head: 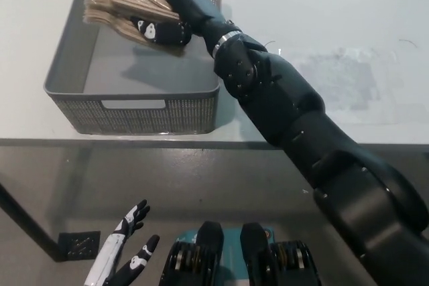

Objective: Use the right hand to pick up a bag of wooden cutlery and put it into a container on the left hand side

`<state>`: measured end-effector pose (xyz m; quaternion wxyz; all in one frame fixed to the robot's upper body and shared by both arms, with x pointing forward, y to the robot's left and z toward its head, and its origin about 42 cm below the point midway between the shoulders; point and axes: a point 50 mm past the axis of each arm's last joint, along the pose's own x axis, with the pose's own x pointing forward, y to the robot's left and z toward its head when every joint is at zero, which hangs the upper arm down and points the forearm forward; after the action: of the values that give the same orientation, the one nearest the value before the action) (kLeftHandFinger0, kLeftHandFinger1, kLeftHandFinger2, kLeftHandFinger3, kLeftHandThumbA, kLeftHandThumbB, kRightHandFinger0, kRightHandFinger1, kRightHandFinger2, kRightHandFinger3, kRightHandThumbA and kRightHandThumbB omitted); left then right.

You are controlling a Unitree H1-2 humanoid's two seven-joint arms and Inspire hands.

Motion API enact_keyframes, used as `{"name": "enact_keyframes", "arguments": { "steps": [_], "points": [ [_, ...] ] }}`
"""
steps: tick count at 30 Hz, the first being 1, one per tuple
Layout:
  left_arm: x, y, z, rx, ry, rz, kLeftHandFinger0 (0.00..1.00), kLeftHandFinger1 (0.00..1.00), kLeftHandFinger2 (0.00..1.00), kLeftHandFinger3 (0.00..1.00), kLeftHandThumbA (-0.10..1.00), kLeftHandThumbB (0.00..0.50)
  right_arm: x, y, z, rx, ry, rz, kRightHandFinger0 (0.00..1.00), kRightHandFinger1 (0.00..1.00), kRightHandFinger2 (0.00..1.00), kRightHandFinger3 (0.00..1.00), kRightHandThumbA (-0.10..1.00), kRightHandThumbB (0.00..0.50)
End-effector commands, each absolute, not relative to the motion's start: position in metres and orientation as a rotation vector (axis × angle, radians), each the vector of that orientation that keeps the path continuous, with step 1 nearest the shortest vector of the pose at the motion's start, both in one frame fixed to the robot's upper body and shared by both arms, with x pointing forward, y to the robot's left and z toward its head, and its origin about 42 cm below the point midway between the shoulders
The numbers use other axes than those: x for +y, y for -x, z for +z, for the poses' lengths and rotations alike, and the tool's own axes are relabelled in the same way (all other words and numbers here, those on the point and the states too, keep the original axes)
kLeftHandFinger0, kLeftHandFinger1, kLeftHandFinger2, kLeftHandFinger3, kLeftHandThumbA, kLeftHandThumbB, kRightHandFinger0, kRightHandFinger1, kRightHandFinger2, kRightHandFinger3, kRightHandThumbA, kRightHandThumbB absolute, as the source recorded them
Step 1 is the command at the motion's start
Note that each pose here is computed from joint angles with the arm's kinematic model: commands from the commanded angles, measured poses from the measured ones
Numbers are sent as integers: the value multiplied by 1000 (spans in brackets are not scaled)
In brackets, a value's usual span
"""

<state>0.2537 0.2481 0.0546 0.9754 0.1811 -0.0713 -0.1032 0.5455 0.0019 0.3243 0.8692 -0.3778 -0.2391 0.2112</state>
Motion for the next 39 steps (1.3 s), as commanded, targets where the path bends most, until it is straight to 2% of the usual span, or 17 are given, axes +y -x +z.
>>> {"name": "enact_keyframes", "arguments": {
  "steps": [1,2,3,4,7,11,14,18,19,23,29,32,37,39],
  "points": [
    [252,-258,66,-197,-411,-222,1000,1000,1000,1000,791,116,6,-549,375,-608,815,462,566,750,910,1000,511,257],
    [252,-258,67,-199,-417,-222,1000,1000,1000,1000,790,113,2,-551,374,-583,831,506,883,1000,1000,1000,709,323],
    [251,-259,69,-203,-416,-228,1000,1000,1000,1000,777,111,-2,-552,373,-576,844,519,1000,1000,1000,1000,838,392],
    [250,-259,69,-205,-414,-229,1000,1000,1000,1000,775,111,-3,-552,372,-575,849,522,1000,1000,1000,1000,854,406],
    [250,-261,70,-206,-411,-240,1000,1000,1000,1000,726,81,-6,-552,374,-574,905,528,1000,1000,1000,1000,991,433],
    [249,-263,71,-211,-410,-236,1000,1000,1000,1000,744,110,-10,-553,376,-552,928,528,1000,1000,1000,1000,1000,438],
    [249,-262,71,-224,-418,-241,1000,1000,1000,1000,731,94,-17,-554,375,-560,922,516,1000,1000,1000,1000,1000,426],
    [248,-262,69,-222,-415,-248,1000,1000,1000,1000,738,103,-28,-555,378,-565,897,496,1000,1000,1000,1000,1000,433],
    [248,-262,69,-225,-417,-250,1000,1000,1000,1000,737,102,-33,-555,382,-575,886,488,1000,1000,1000,1000,1000,468],
    [248,-264,71,-219,-423,-251,1000,1000,1000,1000,743,111,-56,-552,405,-641,792,433,1000,1000,1000,1000,1000,406],
    [250,-266,70,-216,-421,-250,1000,1000,1000,1000,734,111,-97,-537,424,-723,745,363,1000,1000,1000,1000,1000,395],
    [254,-266,72,-215,-424,-250,1000,1000,1000,1000,720,103,-119,-521,415,-739,653,324,1000,1000,1000,1000,1000,359],
    [252,-265,69,-213,-433,-246,1000,1000,1000,1000,754,114,-146,-479,371,-741,413,246,1000,1000,1000,1000,1000,404],
    [253,-264,68,-212,-436,-242,1000,1000,1000,1000,765,112,-154,-460,350,-759,327,220,1000,1000,1000,1000,1000,388]
  ]
}}
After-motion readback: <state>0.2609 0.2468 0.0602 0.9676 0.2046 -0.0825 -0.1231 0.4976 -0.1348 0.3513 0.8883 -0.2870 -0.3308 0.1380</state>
